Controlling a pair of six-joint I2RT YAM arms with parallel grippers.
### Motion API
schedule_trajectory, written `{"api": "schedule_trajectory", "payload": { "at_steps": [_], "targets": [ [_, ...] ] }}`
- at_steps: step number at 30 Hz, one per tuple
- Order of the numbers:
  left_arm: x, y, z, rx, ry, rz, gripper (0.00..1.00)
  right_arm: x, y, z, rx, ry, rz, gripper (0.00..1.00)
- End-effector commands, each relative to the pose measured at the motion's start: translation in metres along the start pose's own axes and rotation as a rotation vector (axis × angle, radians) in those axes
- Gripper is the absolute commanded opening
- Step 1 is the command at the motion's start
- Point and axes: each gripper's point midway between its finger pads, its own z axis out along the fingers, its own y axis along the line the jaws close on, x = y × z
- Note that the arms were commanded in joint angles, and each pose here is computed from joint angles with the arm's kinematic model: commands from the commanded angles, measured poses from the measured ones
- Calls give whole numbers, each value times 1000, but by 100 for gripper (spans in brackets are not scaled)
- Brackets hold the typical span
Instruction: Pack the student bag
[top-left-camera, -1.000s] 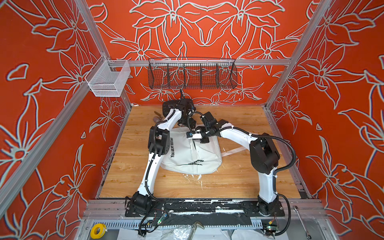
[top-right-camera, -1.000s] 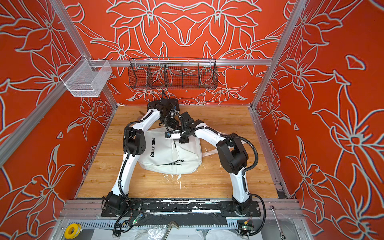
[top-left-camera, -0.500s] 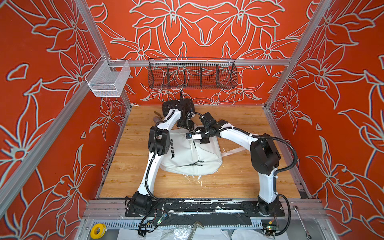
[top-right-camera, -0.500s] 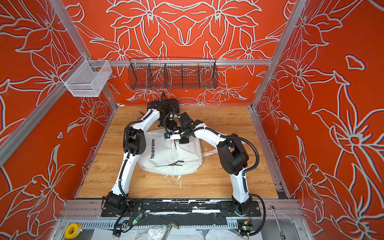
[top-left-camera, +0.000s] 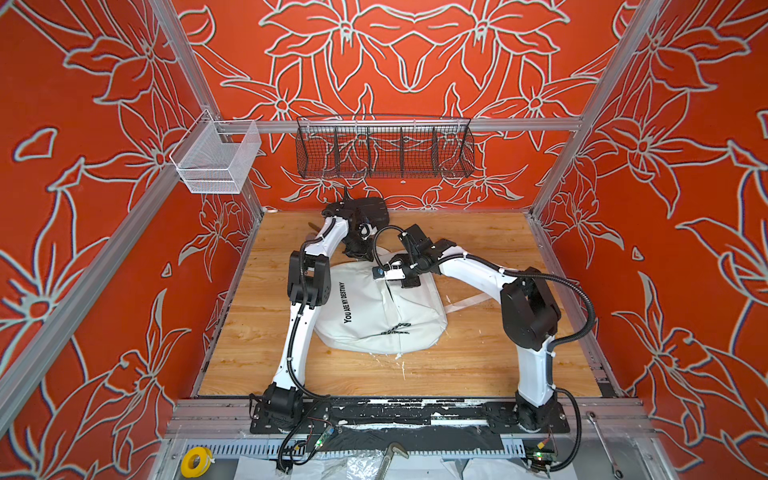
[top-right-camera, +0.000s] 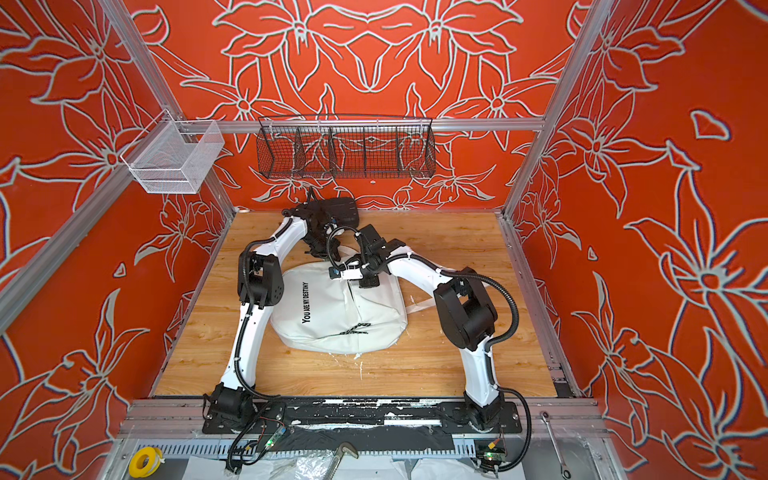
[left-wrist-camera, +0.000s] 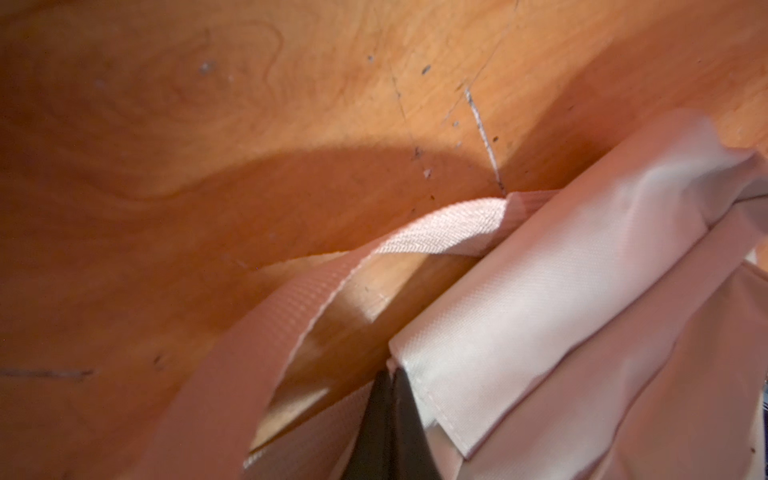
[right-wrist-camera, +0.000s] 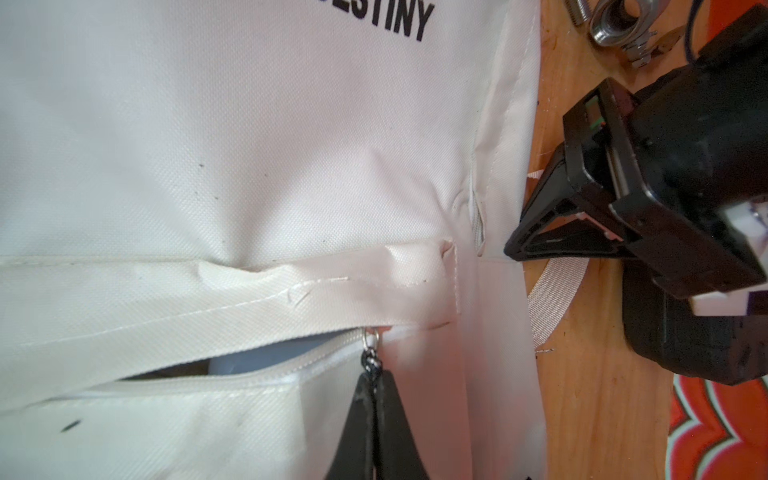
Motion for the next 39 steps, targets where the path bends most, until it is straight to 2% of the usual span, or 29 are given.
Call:
{"api": "schedule_trajectory", "payload": {
  "at_steps": [1,6,12,16,21,28,32,37,39],
  "targets": [
    [-1,10,-41,9,-47,-131,0,-16,3,-28,-13,4,-11,0],
    [-12,30,-83,122,-216,-294,0,-18,31,-35,-104,38,7,0],
    [-11,51,-115,138,-340,-384,0,-11,56,-35,-179,95,65,0],
    [-7,64,-125,114,-359,-419,0,2,60,-34,-171,154,94,0],
    [0,85,-141,81,-394,-469,0,6,65,-39,-167,161,86,0],
    [9,88,-147,53,-387,-476,0,3,55,-34,-148,168,136,0],
    [24,96,-145,51,-375,-523,0,14,64,-32,-157,198,165,0],
    [26,109,-143,88,-379,-560,0,26,68,-27,-169,234,143,0],
    [19,99,-141,130,-364,-523,0,16,59,-26,-152,200,126,0]
  ]
}}
